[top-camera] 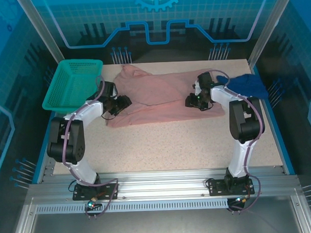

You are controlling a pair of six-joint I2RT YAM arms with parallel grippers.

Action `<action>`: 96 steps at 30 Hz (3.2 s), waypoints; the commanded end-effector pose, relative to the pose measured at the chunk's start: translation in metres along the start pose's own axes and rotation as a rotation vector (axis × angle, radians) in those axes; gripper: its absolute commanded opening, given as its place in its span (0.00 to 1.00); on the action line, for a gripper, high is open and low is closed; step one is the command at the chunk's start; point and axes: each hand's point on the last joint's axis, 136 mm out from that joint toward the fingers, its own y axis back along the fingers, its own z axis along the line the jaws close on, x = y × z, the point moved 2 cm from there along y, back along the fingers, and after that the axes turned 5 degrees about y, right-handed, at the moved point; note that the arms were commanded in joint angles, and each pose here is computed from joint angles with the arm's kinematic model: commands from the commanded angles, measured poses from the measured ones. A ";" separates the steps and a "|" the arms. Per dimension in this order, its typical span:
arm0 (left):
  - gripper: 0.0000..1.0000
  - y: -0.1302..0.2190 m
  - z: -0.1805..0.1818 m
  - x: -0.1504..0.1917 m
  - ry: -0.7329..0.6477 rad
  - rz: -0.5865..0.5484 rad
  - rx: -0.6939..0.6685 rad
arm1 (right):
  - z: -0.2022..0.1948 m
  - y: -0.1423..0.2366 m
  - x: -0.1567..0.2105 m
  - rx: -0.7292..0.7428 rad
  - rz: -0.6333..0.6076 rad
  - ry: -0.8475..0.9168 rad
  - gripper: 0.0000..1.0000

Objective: Fold the inside-out t-shirt

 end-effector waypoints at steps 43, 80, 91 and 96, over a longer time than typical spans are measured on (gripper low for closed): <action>0.10 -0.066 -0.080 -0.077 -0.237 -0.070 -0.008 | -0.011 0.002 0.009 0.021 0.010 -0.016 0.42; 0.56 0.003 0.092 0.043 -0.013 0.001 -0.164 | -0.125 0.035 0.084 0.400 0.265 -0.108 0.43; 0.56 0.034 0.123 0.107 0.081 0.023 -0.155 | -0.118 0.074 0.144 0.455 0.243 -0.165 0.40; 0.59 0.052 0.087 0.070 0.043 -0.107 -0.072 | -0.048 0.096 0.098 0.247 -0.026 0.022 0.45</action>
